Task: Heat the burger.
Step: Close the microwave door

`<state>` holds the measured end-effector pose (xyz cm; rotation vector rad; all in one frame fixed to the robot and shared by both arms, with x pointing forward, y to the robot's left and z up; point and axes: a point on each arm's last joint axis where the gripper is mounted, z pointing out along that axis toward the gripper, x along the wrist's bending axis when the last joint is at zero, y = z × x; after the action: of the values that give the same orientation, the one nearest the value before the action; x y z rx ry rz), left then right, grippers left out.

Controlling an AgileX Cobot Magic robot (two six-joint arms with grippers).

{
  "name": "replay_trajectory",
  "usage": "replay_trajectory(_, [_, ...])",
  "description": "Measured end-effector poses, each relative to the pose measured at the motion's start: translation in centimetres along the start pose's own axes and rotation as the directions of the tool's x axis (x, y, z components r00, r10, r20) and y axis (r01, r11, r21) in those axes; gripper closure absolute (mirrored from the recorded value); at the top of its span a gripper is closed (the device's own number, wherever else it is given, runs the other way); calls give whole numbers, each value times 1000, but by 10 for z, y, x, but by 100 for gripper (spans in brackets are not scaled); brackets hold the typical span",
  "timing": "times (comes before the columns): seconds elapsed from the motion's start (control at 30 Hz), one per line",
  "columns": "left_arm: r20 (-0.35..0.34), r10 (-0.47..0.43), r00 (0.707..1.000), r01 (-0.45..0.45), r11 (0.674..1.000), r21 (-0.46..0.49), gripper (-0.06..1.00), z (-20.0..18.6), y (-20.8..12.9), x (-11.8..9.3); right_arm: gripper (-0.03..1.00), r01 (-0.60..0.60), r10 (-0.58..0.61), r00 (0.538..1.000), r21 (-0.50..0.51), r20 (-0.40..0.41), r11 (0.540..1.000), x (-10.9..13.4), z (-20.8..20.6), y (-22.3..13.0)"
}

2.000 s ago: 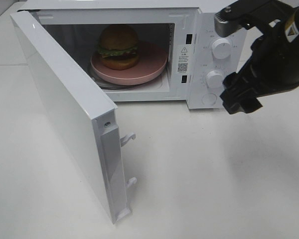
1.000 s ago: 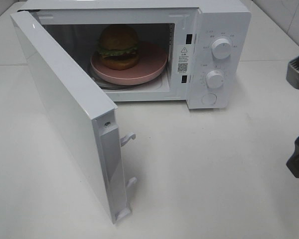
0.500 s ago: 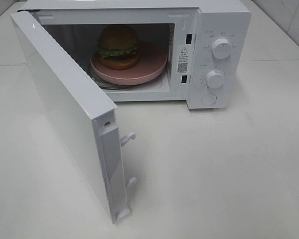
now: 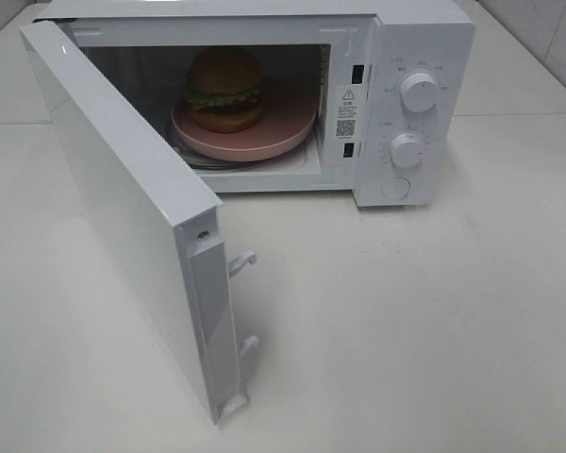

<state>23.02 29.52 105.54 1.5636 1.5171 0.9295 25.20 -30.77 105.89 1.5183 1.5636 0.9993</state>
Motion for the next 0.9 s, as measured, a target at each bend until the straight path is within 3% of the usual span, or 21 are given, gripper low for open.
replay_trajectory(0.2, [0,0,1000,0,1000,0,-5,0,0,0,20,-38,42,998,-76,55,996,-2,-12,-6])
replay_trajectory(0.9, [0,0,1000,0,1000,0,-5,0,0,0,21,-40,44,997,-77,59,996,-2,-12,-6])
